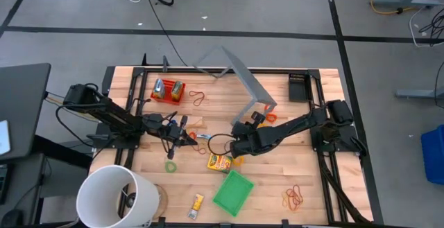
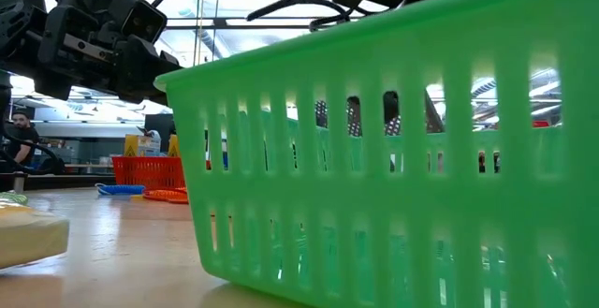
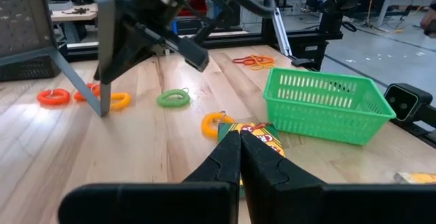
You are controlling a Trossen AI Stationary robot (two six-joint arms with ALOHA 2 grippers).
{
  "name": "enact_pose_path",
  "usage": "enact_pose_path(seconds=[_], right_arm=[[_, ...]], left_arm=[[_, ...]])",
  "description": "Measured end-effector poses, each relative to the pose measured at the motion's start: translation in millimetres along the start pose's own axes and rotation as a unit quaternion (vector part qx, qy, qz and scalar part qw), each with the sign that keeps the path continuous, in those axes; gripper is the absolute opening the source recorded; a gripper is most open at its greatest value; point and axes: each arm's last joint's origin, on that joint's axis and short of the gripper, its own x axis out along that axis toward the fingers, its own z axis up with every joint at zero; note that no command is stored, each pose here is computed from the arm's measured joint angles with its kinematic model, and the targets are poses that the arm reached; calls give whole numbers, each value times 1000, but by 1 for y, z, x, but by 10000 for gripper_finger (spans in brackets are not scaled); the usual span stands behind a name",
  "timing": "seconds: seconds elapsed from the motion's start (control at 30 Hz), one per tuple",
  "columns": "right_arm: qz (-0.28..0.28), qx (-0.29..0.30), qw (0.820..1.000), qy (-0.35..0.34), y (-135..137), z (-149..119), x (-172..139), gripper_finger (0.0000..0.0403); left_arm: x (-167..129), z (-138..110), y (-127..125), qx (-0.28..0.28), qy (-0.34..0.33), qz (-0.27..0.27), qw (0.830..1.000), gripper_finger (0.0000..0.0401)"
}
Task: Pick & Place Office Desk Supplies
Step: Adjust the shelf on the table
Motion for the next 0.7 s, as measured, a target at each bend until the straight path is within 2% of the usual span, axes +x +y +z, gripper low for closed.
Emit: enact_pose_path(seconds=[0.13, 0.33, 0.5, 0.6, 0.7], right_arm=[[-3, -33, 999, 7, 6, -6, -1, 8], [-45, -124, 988, 75, 17, -30, 12, 8], [-59, -147, 981, 110, 21, -40, 17, 8], [-44, -165, 977, 128, 22, -42, 16, 8], [-20, -216, 965, 150, 25, -46, 17, 9]], left_arm=[[0, 0, 0, 0, 2, -1, 1000, 8], [0, 0, 0, 0, 2, -1, 1000, 8], [0, -1, 0, -1, 2, -2, 1000, 8], [0, -1, 0, -1, 2, -1, 1000, 8], [0, 0, 0, -1, 2, -2, 1000, 8]])
